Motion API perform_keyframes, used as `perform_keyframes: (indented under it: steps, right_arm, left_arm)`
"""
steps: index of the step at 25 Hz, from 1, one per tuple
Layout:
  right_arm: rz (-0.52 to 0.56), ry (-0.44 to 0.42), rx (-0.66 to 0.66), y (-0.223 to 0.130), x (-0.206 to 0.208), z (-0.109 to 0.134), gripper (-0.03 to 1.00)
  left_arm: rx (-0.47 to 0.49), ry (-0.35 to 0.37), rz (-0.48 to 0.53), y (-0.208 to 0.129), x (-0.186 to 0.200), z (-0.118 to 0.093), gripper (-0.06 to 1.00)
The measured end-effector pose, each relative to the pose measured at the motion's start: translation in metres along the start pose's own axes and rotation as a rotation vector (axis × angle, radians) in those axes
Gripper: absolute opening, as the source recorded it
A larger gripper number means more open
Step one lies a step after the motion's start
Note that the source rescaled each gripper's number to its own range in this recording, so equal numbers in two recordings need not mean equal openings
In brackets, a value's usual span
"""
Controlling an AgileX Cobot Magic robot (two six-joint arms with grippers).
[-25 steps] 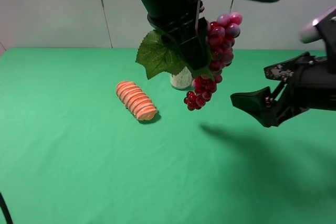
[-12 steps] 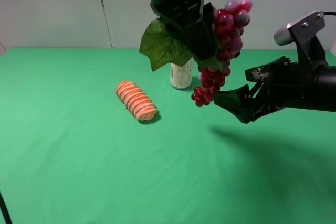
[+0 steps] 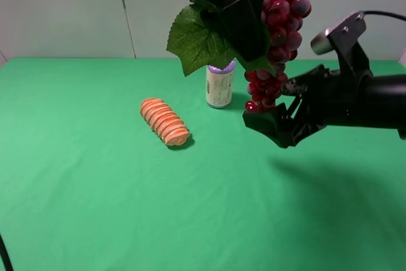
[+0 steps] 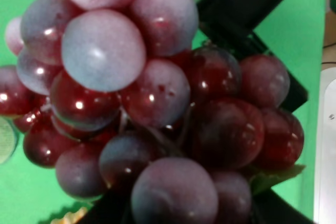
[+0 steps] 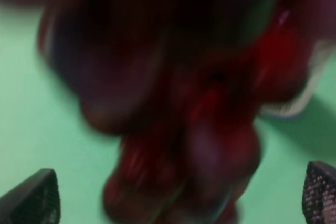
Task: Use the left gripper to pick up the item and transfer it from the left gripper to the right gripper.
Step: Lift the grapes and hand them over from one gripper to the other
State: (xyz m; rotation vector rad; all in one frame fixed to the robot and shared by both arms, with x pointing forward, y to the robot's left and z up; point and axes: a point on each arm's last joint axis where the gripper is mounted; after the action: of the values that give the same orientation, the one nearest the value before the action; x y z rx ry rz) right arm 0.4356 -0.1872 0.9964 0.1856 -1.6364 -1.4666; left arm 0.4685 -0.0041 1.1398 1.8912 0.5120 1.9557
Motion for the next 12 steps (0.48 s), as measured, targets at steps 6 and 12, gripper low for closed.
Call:
perform_keyframes:
  steps: [6, 12]
  right_arm:
    - [-0.049, -0.005, 0.018, 0.018, 0.001, -0.002, 1.0]
    - [-0.058, -0.006, 0.021, 0.021, 0.001, -0.002, 1.0]
  left_arm:
    - [0.002, -0.004, -0.004, 0.0, 0.0, 0.0, 0.0]
    - [0.002, -0.004, -0.004, 0.0, 0.0, 0.0, 0.0]
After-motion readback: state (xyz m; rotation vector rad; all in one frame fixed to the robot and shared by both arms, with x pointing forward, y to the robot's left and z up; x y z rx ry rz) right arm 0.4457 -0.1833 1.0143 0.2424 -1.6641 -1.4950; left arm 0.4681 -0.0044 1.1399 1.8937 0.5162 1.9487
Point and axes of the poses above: a point on each arm's last joint axis where the gripper is mounted, x pointing back along that axis away from the gripper, z along the wrist's bending axis when the last joint is at zero, y = z × x, and after that the axes turned 6 degrees about -x, right-handed
